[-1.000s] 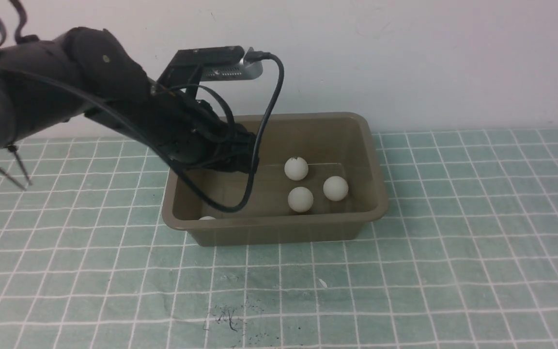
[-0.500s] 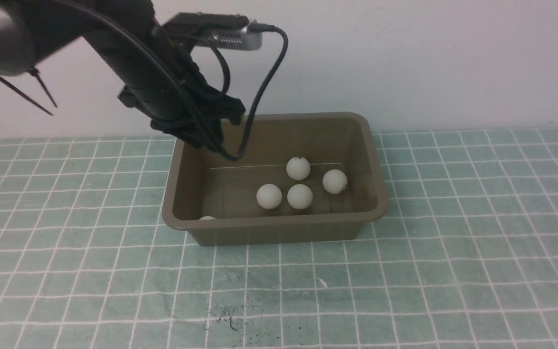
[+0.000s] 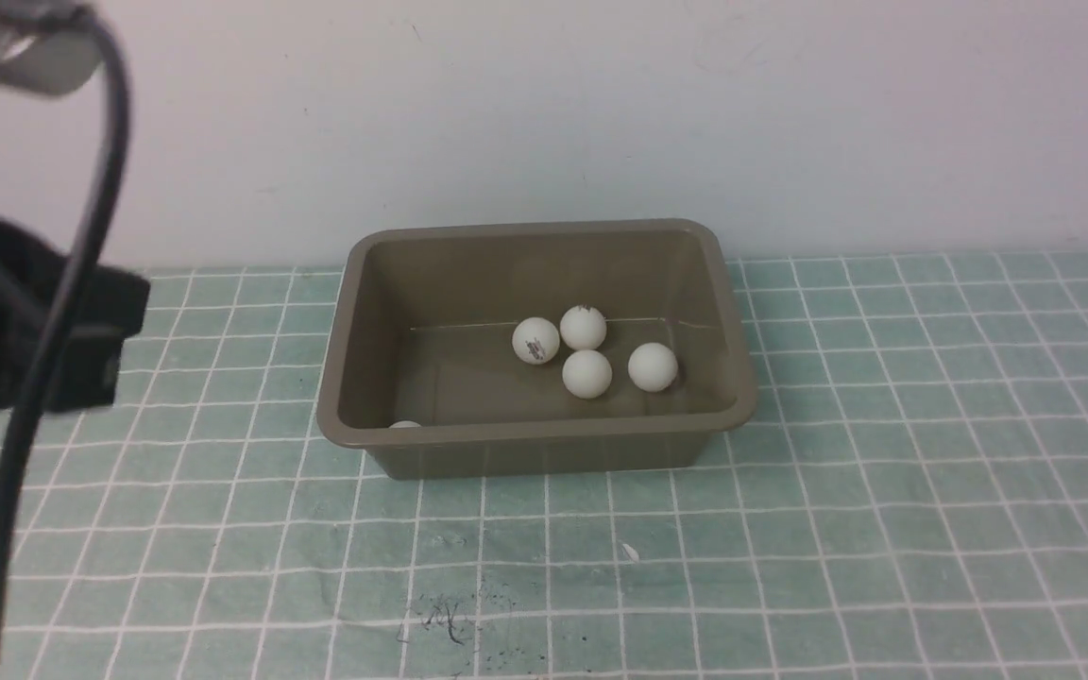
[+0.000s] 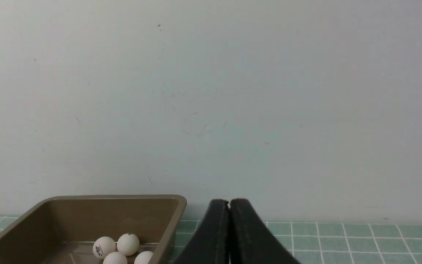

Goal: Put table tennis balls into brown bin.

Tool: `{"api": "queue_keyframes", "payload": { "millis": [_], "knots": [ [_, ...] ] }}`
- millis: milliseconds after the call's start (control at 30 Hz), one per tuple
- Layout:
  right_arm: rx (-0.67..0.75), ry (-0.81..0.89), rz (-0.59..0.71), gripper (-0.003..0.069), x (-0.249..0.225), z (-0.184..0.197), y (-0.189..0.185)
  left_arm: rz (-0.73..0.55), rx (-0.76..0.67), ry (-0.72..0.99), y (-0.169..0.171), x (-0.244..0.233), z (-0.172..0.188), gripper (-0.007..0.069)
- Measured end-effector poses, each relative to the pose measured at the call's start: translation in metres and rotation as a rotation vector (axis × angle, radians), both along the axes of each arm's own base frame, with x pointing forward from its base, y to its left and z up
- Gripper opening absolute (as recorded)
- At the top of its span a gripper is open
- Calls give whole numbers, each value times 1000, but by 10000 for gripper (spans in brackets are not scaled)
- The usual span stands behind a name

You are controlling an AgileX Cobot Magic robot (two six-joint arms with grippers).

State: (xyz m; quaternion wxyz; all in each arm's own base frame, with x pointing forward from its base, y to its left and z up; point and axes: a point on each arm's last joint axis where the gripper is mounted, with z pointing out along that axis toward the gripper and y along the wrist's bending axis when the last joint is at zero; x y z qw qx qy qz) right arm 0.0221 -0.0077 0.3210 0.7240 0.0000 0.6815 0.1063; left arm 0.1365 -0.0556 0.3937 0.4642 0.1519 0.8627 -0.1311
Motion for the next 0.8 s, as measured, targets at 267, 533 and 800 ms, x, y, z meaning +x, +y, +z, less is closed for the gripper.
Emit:
{"api": "queue_keyframes", "payload": {
  "millis": [267,533,800],
  "knots": [
    [-2,-1,-2,-15,0,0,0,40,-143,-263,21,-58,-55,-5],
    [-2,-1,-2,-15,0,0,0,36,-228,-340,28,-87,-78,-5],
    [-4,-2,-3,-15,0,0,0,29,-224,-337,29,-90,-79,-5]
  ]
}}
